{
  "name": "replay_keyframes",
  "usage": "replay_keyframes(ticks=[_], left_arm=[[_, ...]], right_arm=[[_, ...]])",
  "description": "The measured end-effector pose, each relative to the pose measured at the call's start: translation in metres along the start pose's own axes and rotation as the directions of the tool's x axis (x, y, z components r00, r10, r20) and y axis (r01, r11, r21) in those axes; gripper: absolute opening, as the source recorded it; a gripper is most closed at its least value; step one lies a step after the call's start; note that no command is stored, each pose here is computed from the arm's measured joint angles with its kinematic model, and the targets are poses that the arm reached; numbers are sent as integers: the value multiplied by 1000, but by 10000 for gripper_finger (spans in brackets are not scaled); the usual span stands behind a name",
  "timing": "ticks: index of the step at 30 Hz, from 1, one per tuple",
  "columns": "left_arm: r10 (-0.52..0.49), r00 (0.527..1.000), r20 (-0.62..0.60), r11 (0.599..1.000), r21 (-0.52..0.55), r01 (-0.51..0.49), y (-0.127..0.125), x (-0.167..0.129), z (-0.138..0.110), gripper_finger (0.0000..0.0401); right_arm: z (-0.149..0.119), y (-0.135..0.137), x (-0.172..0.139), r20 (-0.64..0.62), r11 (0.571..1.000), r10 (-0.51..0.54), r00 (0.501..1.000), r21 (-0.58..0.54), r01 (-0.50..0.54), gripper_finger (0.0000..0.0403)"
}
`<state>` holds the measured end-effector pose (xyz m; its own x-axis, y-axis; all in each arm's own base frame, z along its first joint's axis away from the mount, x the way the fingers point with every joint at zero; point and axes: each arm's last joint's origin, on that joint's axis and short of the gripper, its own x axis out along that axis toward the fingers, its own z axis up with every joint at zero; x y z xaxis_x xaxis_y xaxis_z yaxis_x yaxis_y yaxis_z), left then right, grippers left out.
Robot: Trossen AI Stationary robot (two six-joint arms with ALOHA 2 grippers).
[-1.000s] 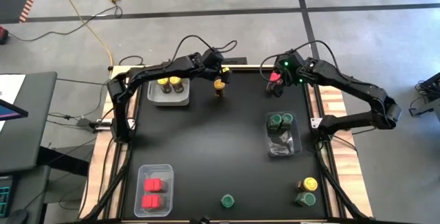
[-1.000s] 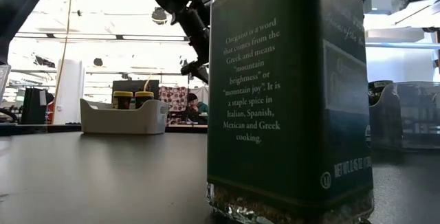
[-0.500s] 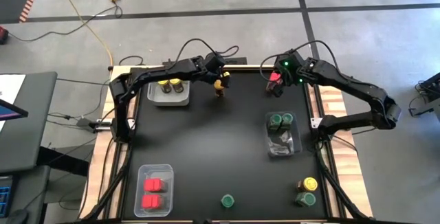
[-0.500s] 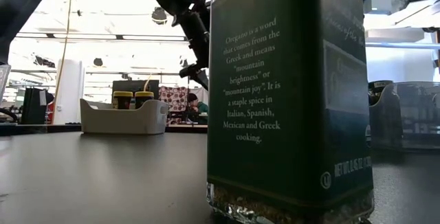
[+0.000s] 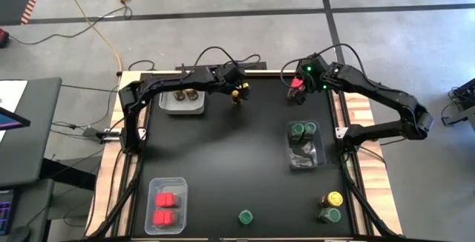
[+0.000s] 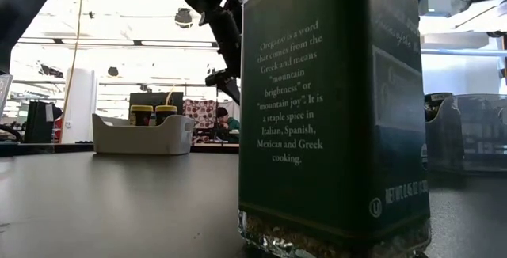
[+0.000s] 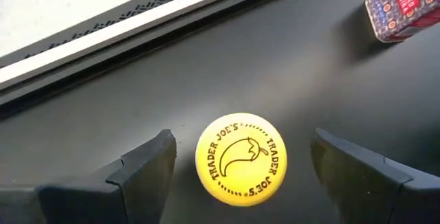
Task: Sort spices by type
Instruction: Put the top yellow seasoning bottle into the gray bin
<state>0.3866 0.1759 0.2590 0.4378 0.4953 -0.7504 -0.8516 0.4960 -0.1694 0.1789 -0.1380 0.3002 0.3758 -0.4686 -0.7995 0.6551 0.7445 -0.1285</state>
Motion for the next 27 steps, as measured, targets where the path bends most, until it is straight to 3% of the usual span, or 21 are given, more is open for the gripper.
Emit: replay_keyframes(ticks=[10,27], left_arm=[[-17,997,-69,1000,-26,15,-8,28,-16,320],[17,995,-102,991,-129,-30,-5,27,-20,313]], right_arm=[[0,0,0,-3,1000,0,1000,2,0,364],[0,0,1,-9,1000,1,1000,2,-1,364]])
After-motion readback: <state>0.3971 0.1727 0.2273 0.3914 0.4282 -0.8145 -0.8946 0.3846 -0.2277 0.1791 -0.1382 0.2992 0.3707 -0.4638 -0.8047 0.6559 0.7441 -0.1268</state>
